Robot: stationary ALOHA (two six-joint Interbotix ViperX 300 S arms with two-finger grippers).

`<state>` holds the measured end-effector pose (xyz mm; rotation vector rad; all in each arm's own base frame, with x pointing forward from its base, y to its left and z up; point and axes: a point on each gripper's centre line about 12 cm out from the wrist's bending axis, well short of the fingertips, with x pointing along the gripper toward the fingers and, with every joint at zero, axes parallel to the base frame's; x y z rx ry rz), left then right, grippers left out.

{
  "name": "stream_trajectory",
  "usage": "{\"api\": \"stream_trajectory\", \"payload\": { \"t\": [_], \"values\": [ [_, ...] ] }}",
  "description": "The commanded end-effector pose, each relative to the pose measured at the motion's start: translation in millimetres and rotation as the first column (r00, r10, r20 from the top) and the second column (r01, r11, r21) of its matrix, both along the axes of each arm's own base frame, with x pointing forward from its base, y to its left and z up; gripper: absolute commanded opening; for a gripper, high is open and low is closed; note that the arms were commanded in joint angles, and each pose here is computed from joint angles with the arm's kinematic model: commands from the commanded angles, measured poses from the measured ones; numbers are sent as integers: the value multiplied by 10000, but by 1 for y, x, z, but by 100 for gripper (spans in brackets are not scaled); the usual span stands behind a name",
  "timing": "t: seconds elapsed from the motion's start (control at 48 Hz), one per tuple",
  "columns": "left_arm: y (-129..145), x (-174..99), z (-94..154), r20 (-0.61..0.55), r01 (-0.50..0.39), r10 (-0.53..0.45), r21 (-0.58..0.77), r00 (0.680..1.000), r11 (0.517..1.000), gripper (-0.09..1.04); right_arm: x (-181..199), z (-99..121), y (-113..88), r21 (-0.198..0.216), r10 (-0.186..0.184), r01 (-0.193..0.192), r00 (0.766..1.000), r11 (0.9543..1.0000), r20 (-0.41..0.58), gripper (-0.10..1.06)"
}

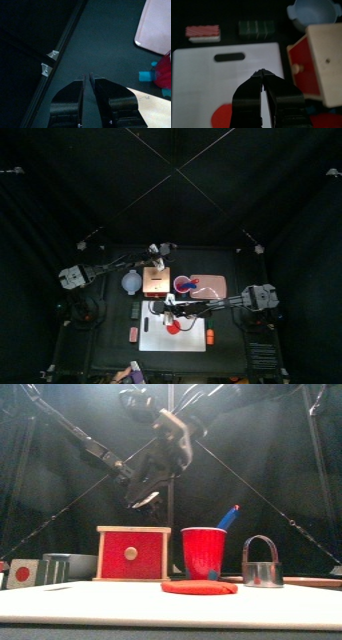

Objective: Get the cutter from the drawer then cut the dough then place the extra dough in the bowl
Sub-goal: Cut the dough

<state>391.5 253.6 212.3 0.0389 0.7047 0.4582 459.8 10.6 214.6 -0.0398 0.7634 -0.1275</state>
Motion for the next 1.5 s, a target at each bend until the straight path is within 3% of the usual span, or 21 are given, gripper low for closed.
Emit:
{"api": "stream_trajectory", "payload": {
  "t": [0.021,0.208,0.417,0.625,0.854,1.083,1.167,1.271,1.375,1.5],
  "values": [
    [-5,-5,28,1014,-119,75,429,9948,9990,61,-36,25,3,370,-228,227,9997,9991,28,20],
    [-38,-3,31,2059,70,-152,405,9785,9992,61,-73,31,1,608,-536,556,9980,9966,-342,20],
    [-79,-4,43,3188,475,-654,634,9456,9969,61,-107,25,-5,474,-789,839,9920,9953,-984,20],
    [-122,-13,58,4298,954,-1296,1004,8936,9904,61,-126,18,-6,612,-715,774,9931,9951,-935,26],
    [-160,-29,61,5400,1111,-1574,1176,8268,9868,61,-135,17,-4,621,-580,629,9953,9961,-781,60],
    [-184,-51,50,5959,1185,-1700,1250,7849,9851,61,-148,4,-9,245,-1040,1115,9726,9935,-2079,88],
    [-187,-57,47,6122,1010,-1441,1045,7774,9894,61,-149,0,-9,41,-941,979,9668,9952,-2377,92],
    [-186,-62,43,6147,843,-1156,797,7802,9932,61,-148,-7,-6,-223,-532,490,9619,9985,-2683,93],
    [-188,-62,42,6134,857,-1098,687,7821,9940,61,-146,-15,-4,-275,-225,147,9512,9995,-3077,93],
    [-189,-62,41,6111,874,-1108,681,7838,9938,61,-144,-30,-5,-349,-117,-7,9359,9994,-3520,93]
  ]
}}
